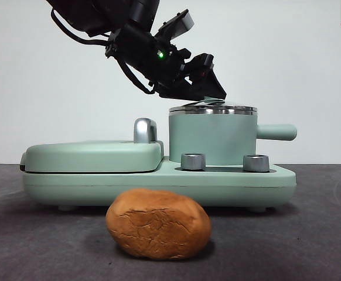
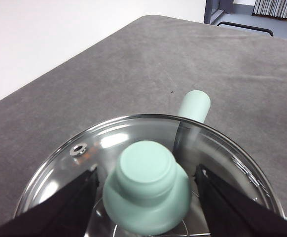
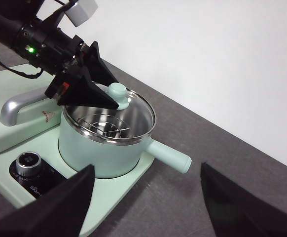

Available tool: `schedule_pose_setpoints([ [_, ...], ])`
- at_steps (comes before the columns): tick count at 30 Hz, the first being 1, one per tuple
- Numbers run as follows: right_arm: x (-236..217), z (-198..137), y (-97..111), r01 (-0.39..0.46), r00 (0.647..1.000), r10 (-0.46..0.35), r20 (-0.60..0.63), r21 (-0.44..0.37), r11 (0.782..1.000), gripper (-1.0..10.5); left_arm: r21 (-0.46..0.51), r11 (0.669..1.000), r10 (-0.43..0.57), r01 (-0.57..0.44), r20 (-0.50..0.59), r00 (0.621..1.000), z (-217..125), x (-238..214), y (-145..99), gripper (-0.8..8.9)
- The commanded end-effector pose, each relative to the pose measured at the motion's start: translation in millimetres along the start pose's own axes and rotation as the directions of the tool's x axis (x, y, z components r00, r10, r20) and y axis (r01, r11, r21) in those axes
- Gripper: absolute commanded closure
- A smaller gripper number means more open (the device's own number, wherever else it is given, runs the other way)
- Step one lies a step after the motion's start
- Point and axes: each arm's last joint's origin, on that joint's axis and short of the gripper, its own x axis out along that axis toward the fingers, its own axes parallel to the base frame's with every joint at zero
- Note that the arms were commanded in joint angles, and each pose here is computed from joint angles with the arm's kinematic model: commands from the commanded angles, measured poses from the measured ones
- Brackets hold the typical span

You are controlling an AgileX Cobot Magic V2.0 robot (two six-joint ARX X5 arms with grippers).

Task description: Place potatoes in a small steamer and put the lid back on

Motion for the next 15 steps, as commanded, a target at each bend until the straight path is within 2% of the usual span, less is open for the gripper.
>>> schedule_pose_setpoints([
  [1,-1.2,4.8,-0.9,0.005,1.0,-0.005,0.015,0.012,1.0,6.1,0.005,1.0,-0.002,0.002,0.008,1.0,0.7,7.8,-1.1,5.11],
  [4,-1.2,4.5,-0.8,0.004,1.0,-0.004,0.012,0.013,1.0,6.1,0.005,1.0,-0.002,0.002,0.008,1.0,0.7,7.8,-1.1,5.41],
  [8,-1.2,3.2,-0.4,-0.001,1.0,0.001,-0.001,0.017,1.0,6.1,0.005,1.0,-0.002,0.002,0.008,1.0,0.7,7.8,-1.1,7.03],
  [10,-1.2,2.9,-0.2,-0.002,1.0,0.002,-0.004,0.019,1.0,6.1,0.005,1.0,-0.002,0.002,0.008,1.0,0.7,7.8,-1.1,7.52],
  [15,-1.2,2.9,-0.2,-0.002,1.0,0.002,-0.005,0.019,1.0,6.1,0.015,1.0,-0.001,0.001,0.014,1.0,1.3,7.8,-1.0,7.99],
])
